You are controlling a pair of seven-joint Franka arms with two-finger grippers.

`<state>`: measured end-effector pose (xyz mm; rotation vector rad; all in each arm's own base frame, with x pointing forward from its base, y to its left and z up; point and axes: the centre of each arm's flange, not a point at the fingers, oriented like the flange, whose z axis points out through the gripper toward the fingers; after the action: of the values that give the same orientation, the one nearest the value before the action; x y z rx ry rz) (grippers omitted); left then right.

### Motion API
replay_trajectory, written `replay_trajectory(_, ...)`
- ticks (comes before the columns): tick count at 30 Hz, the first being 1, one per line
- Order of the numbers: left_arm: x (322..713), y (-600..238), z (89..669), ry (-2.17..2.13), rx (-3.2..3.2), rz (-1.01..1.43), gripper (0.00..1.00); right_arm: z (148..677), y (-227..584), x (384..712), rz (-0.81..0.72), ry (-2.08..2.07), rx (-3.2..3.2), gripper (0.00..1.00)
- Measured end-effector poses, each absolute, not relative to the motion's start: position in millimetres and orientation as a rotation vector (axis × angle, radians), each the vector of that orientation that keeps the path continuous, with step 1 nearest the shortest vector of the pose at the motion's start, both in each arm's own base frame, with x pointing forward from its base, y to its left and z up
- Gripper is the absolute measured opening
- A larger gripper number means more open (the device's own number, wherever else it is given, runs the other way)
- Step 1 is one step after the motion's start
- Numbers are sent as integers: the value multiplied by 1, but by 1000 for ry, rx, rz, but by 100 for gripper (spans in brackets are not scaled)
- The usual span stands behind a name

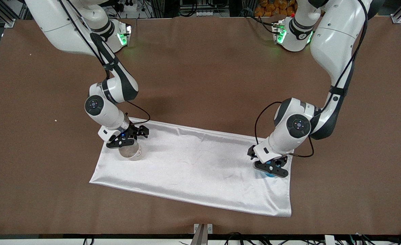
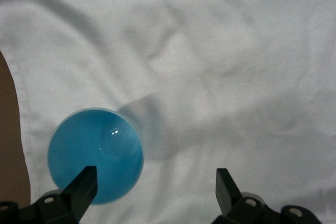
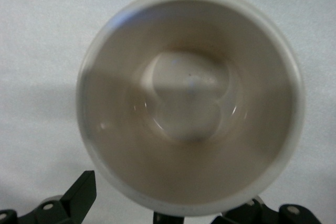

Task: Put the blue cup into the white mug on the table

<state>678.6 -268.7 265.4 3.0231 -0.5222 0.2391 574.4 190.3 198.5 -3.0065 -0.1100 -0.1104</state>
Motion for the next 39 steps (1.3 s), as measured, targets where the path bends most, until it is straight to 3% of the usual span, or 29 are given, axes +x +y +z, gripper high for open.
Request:
replay_trajectory(13,680,-268,251,-569,3011,255,100,201,186,599,-161,-94,-3001,97)
replay_trajectory(15,680,-268,247,-575,3010,253,100,200,186,600,-162,-101,-3003,89)
replay_trajectory(16,680,-268,245,-577,3009,250,100,199,186,600,-163,-110,-3006,78)
replay_trajectory(19,680,-268,240,-578,3008,248,100,198,184,601,-169,-137,-3020,62)
replay_trajectory(24,681,-267,233,-579,3005,253,100,198,181,602,-174,-155,-3032,40)
replay_trajectory(25,681,-267,232,-579,3005,254,100,198,180,602,-175,-154,-3033,31)
replay_trajectory(26,681,-266,231,-579,3005,254,100,198,179,603,-175,-152,-3033,31)
replay_trajectory(28,681,-265,230,-579,3005,253,98,198,176,604,-179,-146,-3034,18)
replay_trajectory(29,681,-265,229,-579,3005,253,98,199,175,605,-181,-145,-3034,18)
replay_trajectory(39,683,-264,230,-591,3004,263,53,233,173,609,-155,-148,-3044,18)
